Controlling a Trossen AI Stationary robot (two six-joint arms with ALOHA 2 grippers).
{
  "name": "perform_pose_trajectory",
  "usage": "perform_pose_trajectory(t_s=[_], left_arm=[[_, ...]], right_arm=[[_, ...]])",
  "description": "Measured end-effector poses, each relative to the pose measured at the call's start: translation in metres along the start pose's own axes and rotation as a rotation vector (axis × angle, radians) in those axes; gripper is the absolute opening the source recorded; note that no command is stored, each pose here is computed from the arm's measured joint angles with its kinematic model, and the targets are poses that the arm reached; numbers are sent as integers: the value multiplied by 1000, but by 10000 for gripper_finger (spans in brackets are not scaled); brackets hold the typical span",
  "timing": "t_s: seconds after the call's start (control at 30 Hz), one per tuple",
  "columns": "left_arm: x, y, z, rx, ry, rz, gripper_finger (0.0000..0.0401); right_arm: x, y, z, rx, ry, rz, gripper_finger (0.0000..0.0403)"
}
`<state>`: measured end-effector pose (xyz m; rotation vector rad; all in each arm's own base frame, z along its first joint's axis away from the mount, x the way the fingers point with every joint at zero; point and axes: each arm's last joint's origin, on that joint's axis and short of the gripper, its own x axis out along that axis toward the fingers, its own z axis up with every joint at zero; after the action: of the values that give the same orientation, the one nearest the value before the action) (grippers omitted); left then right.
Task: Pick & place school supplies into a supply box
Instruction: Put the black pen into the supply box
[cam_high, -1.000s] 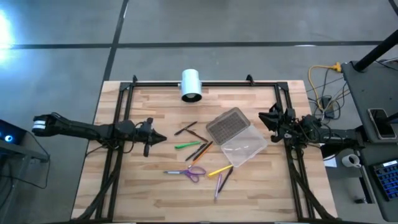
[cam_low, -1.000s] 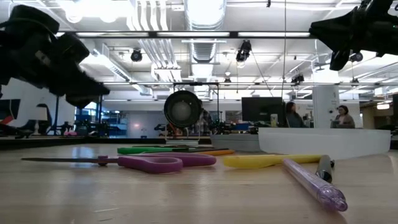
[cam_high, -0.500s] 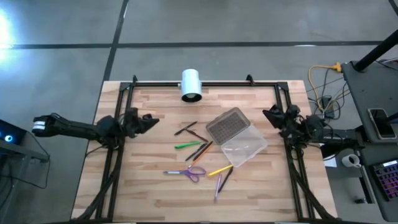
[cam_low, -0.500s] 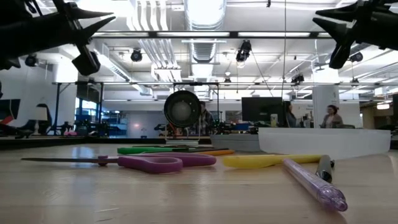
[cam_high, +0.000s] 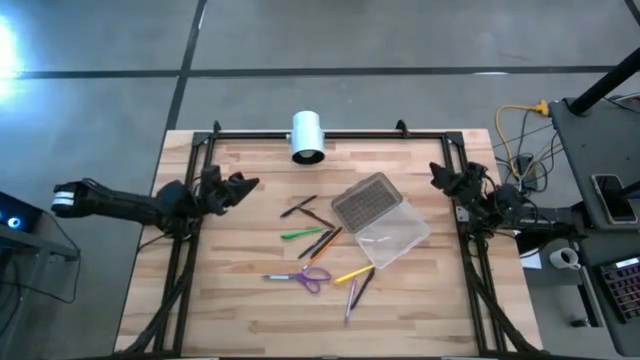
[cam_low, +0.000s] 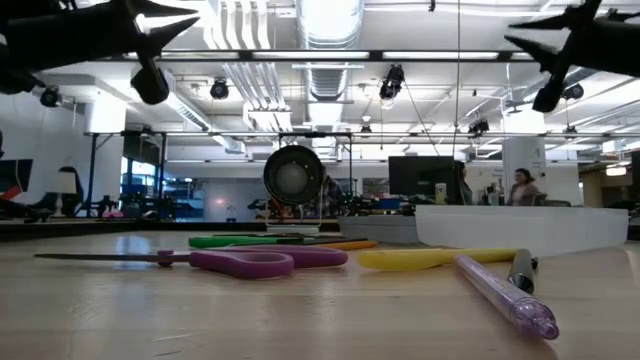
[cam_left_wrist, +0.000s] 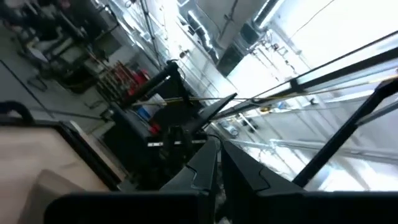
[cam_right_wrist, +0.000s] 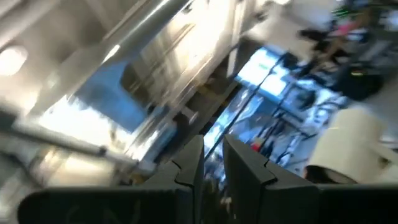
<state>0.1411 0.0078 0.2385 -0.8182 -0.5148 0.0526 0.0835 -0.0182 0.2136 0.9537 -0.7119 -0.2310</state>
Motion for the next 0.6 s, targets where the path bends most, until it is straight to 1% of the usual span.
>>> perform_pose_trajectory(t_s=[0.1,0.17,0.23,0.3,0.37,0.43,0.5,0.6], left_arm=[[10,-7,0,23,52,-54,8],[19,-12,-2,27,112,-81,8],[29,-13,-8,38,197,-47,8],[38,-10,-16,61,312,52,8],[46,-6,-24,92,453,185,8],[51,-2,-30,124,597,331,8],[58,-1,-33,156,721,452,12],[66,-3,-35,236,891,591,31]], right_arm=[[2,-3,-2,152,-31,-55,54],[3,-5,-5,118,9,-65,54],[5,-7,-9,107,71,-61,54],[7,-11,-13,152,85,-101,54],[8,-16,-18,134,116,-157,56],[10,-20,-23,95,166,-233,64],[15,-20,-26,48,228,-327,80],[23,-13,-26,-63,347,-481,109]])
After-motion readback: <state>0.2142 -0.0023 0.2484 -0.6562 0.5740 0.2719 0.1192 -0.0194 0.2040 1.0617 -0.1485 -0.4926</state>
